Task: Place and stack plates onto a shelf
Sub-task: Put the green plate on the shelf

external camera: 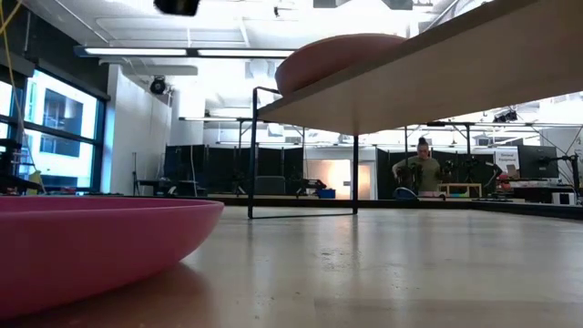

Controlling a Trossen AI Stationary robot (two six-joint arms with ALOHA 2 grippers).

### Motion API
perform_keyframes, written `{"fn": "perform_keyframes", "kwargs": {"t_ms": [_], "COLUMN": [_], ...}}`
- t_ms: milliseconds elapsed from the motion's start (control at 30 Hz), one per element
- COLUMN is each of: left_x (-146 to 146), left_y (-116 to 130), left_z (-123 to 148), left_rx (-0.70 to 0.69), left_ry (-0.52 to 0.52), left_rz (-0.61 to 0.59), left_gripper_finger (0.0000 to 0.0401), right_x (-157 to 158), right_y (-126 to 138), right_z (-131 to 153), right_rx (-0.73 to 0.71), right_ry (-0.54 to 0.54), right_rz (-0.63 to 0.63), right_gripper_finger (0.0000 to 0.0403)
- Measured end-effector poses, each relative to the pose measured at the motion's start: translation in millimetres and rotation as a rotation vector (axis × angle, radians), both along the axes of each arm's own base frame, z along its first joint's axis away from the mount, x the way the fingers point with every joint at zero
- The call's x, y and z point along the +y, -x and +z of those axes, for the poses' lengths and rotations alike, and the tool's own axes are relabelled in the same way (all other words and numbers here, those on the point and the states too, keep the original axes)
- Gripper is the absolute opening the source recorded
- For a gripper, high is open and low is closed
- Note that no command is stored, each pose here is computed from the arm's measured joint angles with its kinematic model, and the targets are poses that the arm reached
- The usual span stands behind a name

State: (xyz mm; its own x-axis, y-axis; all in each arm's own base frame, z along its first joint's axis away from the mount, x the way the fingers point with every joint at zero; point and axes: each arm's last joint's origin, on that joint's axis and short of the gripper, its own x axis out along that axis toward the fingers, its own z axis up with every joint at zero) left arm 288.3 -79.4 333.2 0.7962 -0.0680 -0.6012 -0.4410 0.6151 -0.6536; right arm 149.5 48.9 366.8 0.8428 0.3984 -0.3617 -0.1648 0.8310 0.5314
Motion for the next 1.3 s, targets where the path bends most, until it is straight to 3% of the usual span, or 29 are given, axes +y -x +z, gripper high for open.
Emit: {"fn": "perform_keyframes", "kwargs": {"t_ms": [267, 467, 567, 667, 900, 1167, 1300], "left_x": [-35.8, -37.3, -34.9, -33.2, -30.5, -29.3, -28.7], "left_y": [-56.0, -77.0, -82.6, -85.5, -83.8, -85.0, -86.9], "left_z": [-1.9, -21.4, -29.8, -32.0, -31.0, -28.6, -27.1], "left_rx": [0.026, 0.140, 0.157, 0.152, 0.163, 0.142, 0.119], "left_ry": [0.026, -0.030, -0.032, -0.030, -0.068, -0.084, -0.087], "left_rz": [-0.020, 0.031, 0.078, 0.094, 0.068, 0.060, 0.063], "left_gripper_finger": [0.0000, 0.0000, 0.0000, 0.0000, 0.0000, 0.0000, 0.0000], "right_x": [14.2, 20.8, 22.9, 27.9, 38.6, 43.7, 44.2], "right_y": [20.4, 25.9, 20.2, 8.9, -16.6, -28.9, -29.6], "right_z": [0.2, -1.3, -7.1, -17.1, -40.3, -30.2, -31.8], "right_rx": [0.046, 0.120, 0.211, 0.297, 0.443, 0.328, 0.347], "right_ry": [0.001, -0.100, -0.190, -0.205, -0.129, -0.227, -0.240], "right_rz": [0.108, 0.020, -0.144, -0.244, -0.298, -0.272, -0.285], "right_gripper_finger": [0.0211, 0.0211, 0.0211, 0.0211, 0.0211, 0.0211, 0.0211]}}
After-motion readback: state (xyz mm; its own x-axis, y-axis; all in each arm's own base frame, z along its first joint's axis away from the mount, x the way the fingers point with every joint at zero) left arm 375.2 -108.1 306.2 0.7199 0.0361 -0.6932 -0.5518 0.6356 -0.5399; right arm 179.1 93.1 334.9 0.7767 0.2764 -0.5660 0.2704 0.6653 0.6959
